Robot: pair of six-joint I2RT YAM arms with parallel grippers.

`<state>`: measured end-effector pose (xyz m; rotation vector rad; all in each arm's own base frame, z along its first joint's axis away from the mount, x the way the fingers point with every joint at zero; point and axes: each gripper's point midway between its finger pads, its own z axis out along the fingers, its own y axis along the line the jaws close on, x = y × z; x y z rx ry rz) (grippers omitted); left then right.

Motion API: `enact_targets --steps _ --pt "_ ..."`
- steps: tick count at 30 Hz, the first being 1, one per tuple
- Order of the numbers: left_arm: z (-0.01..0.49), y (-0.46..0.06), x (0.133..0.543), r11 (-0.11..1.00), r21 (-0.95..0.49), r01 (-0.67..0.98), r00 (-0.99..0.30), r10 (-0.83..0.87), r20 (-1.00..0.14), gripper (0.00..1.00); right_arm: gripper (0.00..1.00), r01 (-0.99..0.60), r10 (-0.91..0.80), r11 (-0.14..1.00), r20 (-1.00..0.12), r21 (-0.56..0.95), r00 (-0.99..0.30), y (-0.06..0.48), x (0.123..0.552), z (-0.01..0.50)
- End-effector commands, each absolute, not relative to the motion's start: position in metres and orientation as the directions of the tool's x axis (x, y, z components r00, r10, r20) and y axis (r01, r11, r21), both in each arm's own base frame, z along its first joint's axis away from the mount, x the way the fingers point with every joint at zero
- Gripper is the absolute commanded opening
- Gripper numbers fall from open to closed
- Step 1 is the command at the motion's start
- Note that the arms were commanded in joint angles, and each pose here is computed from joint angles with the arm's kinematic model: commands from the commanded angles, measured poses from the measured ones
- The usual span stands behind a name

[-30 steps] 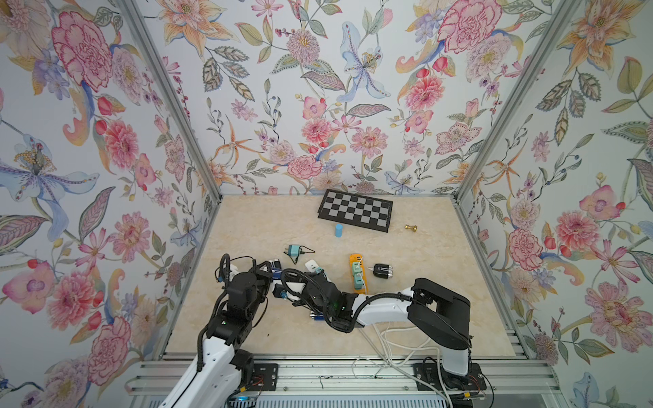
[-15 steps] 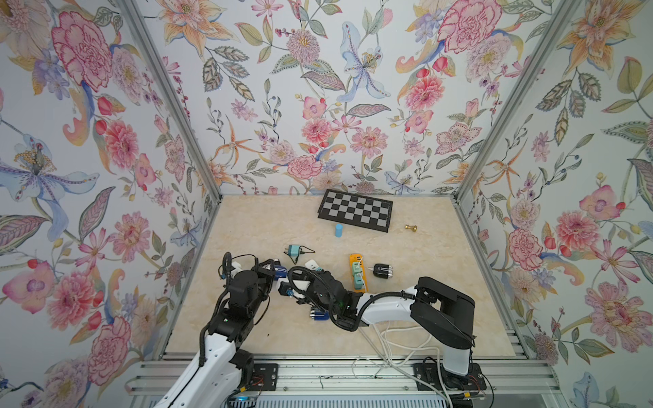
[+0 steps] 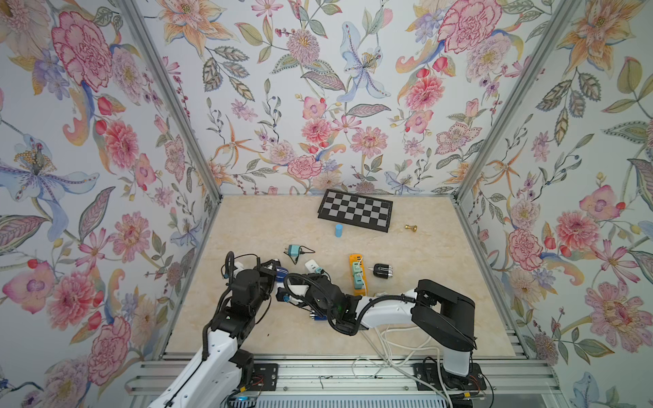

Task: Unplug the electric shaver
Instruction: Remove the charging cable from the electric shaver.

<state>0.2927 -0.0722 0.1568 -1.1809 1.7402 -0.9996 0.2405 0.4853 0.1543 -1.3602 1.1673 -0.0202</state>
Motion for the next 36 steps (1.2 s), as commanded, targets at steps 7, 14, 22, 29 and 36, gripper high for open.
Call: enact_targets --steps 7,14,22,29,36 --pt "0.157 -0.066 0.301 0.256 -0.911 -0.323 -0.215 -0.958 -0.192 0.04 0.00 -0.514 -0.563 0.420 -0.659 -0.748 0.498 0.492 0.252 0.201" --pt "0.149 -0.070 0.296 0.222 -0.919 -0.325 -0.229 -0.962 -0.151 0.22 0.00 -0.521 -0.516 0.455 -0.690 -0.723 0.507 0.496 0.253 0.209" --pt "0.146 -0.072 0.293 0.198 -0.924 -0.327 -0.236 -0.964 -0.124 0.41 0.00 -0.499 -0.502 0.475 -0.689 -0.725 0.522 0.499 0.256 0.214" --pt "0.142 -0.074 0.291 0.184 -0.923 -0.337 -0.245 -0.964 -0.103 0.52 0.00 -0.489 -0.516 0.480 -0.685 -0.728 0.514 0.503 0.258 0.215" --pt "0.141 -0.072 0.290 0.164 -0.929 -0.332 -0.228 -0.970 -0.089 0.51 0.00 -0.452 -0.529 0.442 -0.632 -0.775 0.566 0.506 0.250 0.209"
